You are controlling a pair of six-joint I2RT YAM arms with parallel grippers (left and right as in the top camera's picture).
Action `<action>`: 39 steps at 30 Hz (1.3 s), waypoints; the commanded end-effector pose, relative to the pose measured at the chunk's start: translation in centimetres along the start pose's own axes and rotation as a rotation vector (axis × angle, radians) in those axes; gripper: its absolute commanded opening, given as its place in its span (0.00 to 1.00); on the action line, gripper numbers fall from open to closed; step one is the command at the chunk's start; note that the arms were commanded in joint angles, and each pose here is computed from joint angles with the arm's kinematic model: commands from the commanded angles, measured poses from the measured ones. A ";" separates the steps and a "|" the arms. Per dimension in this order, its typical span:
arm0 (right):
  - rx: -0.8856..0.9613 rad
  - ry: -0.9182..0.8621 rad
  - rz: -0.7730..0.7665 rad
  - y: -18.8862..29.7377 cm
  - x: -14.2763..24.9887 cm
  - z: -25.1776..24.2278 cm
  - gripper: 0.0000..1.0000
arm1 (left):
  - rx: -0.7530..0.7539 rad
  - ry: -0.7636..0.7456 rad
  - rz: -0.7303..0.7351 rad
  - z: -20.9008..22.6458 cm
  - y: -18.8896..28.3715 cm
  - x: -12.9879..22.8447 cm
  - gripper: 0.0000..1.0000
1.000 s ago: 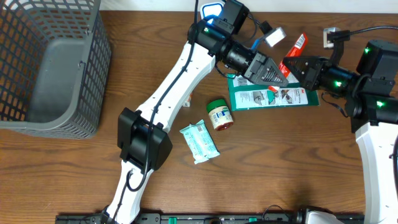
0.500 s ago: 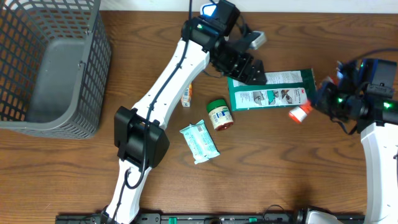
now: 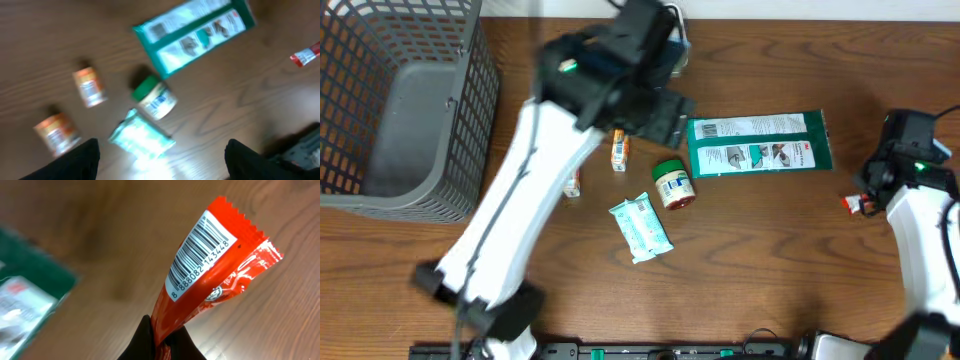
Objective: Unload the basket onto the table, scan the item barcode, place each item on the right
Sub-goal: 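Lay the red stick at the table's right edge with right gripper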
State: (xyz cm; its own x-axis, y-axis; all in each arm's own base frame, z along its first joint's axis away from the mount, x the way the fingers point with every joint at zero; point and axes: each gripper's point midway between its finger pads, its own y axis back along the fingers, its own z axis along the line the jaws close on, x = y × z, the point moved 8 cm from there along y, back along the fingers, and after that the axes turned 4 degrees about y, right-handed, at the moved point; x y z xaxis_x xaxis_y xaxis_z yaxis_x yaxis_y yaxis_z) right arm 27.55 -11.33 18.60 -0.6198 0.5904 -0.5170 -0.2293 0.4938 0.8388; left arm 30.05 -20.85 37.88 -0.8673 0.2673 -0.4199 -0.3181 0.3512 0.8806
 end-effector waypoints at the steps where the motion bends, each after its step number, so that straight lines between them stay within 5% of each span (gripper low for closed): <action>1: 0.144 0.062 -0.013 -3.1 0.2 -1.2 0.01 | -0.147 0.024 -0.031 1.5 1.3 0.4 0.80; 7: 0.167 0.145 -0.035 -7.5 -0.9 -0.8 0.01 | -0.173 0.025 -0.019 1.8 1.7 0.9 0.80; 8: 0.160 0.166 -0.041 -8.2 -1.1 -0.6 0.19 | -0.173 0.025 -0.018 1.8 1.6 0.9 0.81; 10: 0.159 0.171 -0.050 -9.1 -1.3 -0.3 0.86 | -0.174 0.025 -0.018 1.8 1.6 0.9 0.81; 12: 0.161 0.173 -0.044 -9.8 -1.1 -0.1 0.94 | -0.175 0.024 -0.018 1.8 1.6 0.8 0.81; 23: 0.027 0.243 -0.075 -8.1 -3.2 1.1 0.99 | -0.234 0.049 -0.033 2.5 1.7 0.7 0.81; 27: -0.218 0.268 -0.020 -6.1 -4.0 3.1 0.99 | -0.237 0.049 -0.023 2.6 1.8 0.9 0.81; 33: -0.911 0.350 0.133 -1.1 -2.3 8.8 0.94 | -0.294 0.062 -0.038 3.1 1.9 0.8 0.81; 39: -0.947 0.557 0.210 1.4 2.1 12.7 0.91 | -0.332 0.099 -0.052 3.4 2.0 0.8 0.82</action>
State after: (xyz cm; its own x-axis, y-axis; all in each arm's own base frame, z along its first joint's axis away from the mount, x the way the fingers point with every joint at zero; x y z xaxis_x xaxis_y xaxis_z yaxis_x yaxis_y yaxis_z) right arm 35.26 -5.38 15.65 -0.8941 0.2465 -0.3739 -0.4343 -0.2732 0.8584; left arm 29.82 -17.32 38.63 -0.8703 0.1940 -0.4527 -0.4442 0.0880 0.8916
